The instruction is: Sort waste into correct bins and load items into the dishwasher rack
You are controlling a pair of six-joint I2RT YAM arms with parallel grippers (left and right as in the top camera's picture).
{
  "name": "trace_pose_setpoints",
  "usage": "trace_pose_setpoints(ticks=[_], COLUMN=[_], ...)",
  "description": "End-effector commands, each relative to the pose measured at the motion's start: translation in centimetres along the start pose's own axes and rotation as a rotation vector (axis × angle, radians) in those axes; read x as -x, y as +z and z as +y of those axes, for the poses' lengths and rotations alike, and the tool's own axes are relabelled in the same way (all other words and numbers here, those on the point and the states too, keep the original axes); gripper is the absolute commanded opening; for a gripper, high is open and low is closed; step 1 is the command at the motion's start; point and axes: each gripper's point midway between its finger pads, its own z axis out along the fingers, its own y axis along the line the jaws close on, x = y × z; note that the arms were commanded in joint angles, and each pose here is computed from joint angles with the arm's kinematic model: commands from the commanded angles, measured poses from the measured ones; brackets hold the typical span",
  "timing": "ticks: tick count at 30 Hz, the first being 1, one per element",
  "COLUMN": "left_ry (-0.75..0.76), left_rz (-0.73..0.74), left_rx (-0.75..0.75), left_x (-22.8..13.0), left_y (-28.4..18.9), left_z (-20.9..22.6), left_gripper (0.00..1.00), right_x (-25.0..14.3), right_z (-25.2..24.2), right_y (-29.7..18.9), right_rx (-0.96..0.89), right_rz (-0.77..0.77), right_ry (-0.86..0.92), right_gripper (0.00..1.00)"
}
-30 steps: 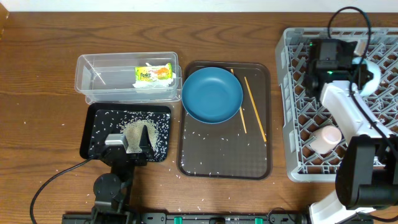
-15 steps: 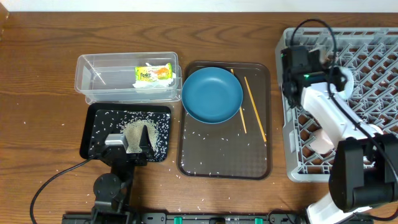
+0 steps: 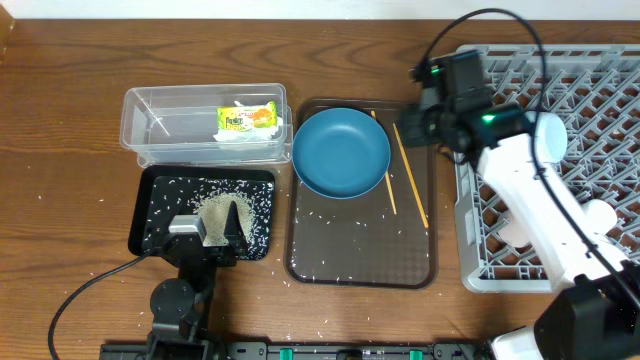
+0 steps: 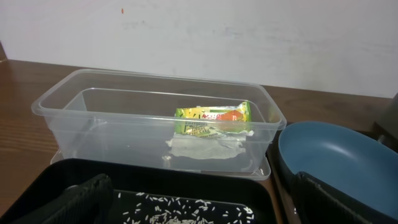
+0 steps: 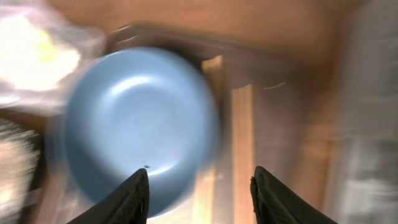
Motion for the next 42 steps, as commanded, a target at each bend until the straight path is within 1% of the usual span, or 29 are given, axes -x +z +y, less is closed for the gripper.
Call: trace_pose_setpoints(ticks=[1,5,9,10,13,14,17,18,20,21,22,23,24,26,27,29,31,36,40,42], left_ry=[-0.005,-0.005,-0.005,-0.005,-0.005,-0.005,-0.005,-0.005,-0.005,-0.005,-0.005,-0.005,-0.005,-0.005,-0.005,-0.005,-0.005,-0.005,-0.005,-0.005], left_rz=[0.038,0.038,0.038,0.038,0.038,0.038,0.038,0.038,0.038,0.038,0.038,0.038,0.038,0.038,0.038,0.038,0.038,0.038,0.038,0.038], left_rx=[0.019,0.019,0.019,0.019,0.019,0.019,0.019,0.019,0.019,0.019,0.019,0.019,0.019,0.019,0.019,0.019,0.018,0.019,0.019,0.019], left_x=[-1.7,-1.7,-1.7,-1.7,-1.7,-1.7,-1.7,-1.7,-1.7,-1.7,-1.7,-1.7,-1.7,-1.7,-1.7,-1.7,-1.7,-1.7,-1.7,-1.7], left_y=[0.2,0.2,0.2,0.2,0.2,0.2,0.2,0.2,0.2,0.2,0.2,0.2,0.2,0.2,0.2,0.2,0.2,0.2,0.2,0.2], left_z=[0.5,0.5,0.5,0.5,0.5,0.5,0.5,0.5,0.5,0.5,0.5,0.5,0.5,0.5,0.5,0.5,0.5,0.5,0.5,0.5], left_gripper=[0.93,0.93,0.93,0.94,0.93,0.93,0.94,0.94,0.93,0.93,0.93,0.93,0.94,0.94,0.94,0.93,0.94,0.93,0.94,0.93], right_x=[-4.0,-6.0,-6.8,-6.9,-7.6,-7.8,-8.2,-8.3,-8.3,-8.3,-8.4,-8.5,-8.8,-9.5,-10.0,-10.7,-10.5,-8.0,-4.6,-3.0], right_z=[2.5,0.5,-1.8,-2.3,-2.4,-2.3,-2.0,-2.0,-2.0,-2.0,-2.0,-2.0,-2.0,-2.1,-2.3,-2.2,-2.3,-2.6,-3.9,-5.6], right_y=[3.3,6.5,8.5,8.9,9.7,9.8,10.1,10.2,10.2,10.3,10.3,10.5,10.7,11.3,11.7,12.4,12.4,10.5,6.2,3.3], right_rx=[0.036,-0.093,-0.150,-0.153,-0.131,-0.120,-0.109,-0.109,-0.110,-0.110,-0.111,-0.117,-0.121,-0.132,-0.139,-0.129,-0.128,-0.099,-0.081,-0.134], right_rz=[0.157,0.218,0.249,0.256,0.291,0.303,0.322,0.324,0.325,0.326,0.327,0.330,0.336,0.361,0.378,0.404,0.400,0.326,0.211,0.131], right_ry=[0.225,0.315,0.378,0.387,0.407,0.409,0.396,0.396,0.396,0.396,0.395,0.402,0.410,0.410,0.413,0.425,0.426,0.412,0.379,0.352], right_gripper=[0.55,0.56,0.56,0.53,0.35,0.31,0.20,0.13,0.08,0.09,0.13,0.25,0.30,0.31,0.28,0.11,0.02,0.01,0.01,0.01])
